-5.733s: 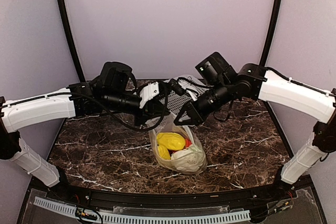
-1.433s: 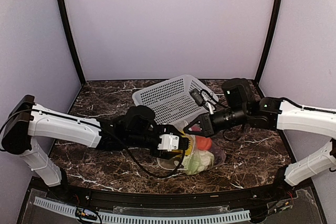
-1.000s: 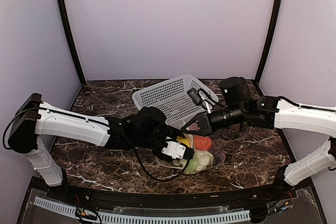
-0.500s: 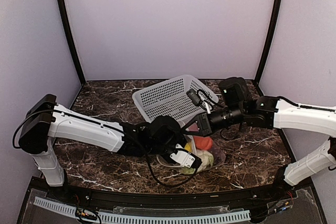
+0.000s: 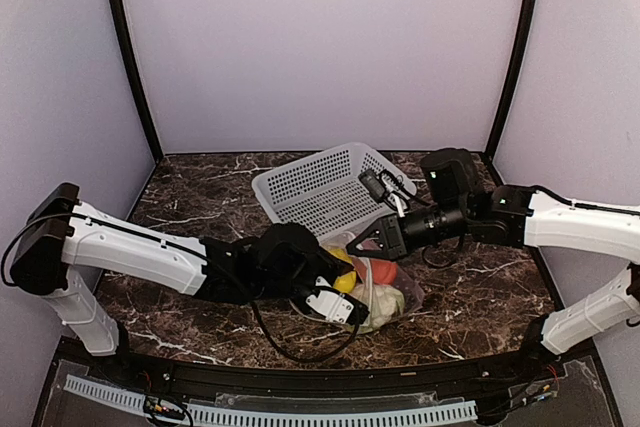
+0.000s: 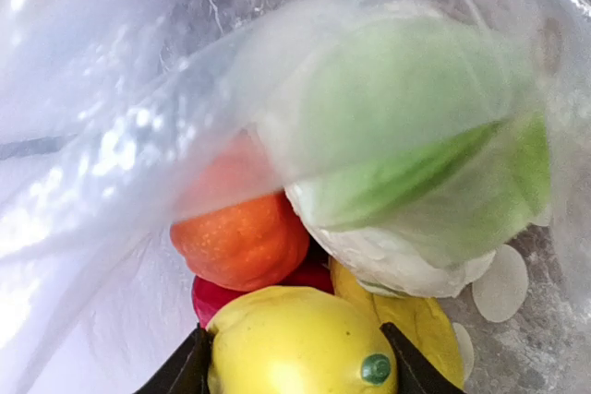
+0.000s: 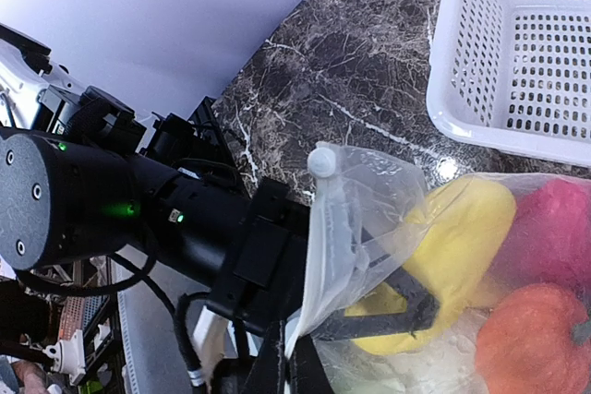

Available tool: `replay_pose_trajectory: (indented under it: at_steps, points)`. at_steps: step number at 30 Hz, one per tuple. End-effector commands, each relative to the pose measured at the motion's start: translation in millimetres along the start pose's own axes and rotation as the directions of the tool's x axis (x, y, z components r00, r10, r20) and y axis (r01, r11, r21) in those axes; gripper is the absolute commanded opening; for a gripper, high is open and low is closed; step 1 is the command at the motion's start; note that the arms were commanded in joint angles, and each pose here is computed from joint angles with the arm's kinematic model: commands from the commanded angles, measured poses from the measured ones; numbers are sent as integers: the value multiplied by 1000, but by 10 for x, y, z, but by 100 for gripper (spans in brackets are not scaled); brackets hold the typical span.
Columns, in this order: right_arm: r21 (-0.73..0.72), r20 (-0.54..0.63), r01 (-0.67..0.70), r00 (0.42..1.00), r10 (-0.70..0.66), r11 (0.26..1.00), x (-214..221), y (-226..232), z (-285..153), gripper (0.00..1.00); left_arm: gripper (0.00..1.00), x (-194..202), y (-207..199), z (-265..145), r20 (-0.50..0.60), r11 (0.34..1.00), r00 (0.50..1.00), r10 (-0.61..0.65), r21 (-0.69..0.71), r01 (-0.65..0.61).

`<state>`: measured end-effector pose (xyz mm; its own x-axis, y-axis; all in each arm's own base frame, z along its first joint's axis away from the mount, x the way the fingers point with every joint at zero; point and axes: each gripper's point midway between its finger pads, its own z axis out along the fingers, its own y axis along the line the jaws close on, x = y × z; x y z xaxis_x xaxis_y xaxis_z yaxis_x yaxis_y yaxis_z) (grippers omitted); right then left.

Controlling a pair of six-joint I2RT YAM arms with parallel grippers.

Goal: Open the zip-top bag and remove the fake food

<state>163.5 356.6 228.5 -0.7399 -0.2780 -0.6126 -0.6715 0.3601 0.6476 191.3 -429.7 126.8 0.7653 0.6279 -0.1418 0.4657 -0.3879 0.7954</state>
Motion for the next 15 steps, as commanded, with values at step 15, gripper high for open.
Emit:
replay_pose_trajectory:
  at_steps: [15]
  points:
    - [8,88,9,996,-10,1000,-177,-68,-99,0,34,-614,210,-716,434,930,831,-348,45,365]
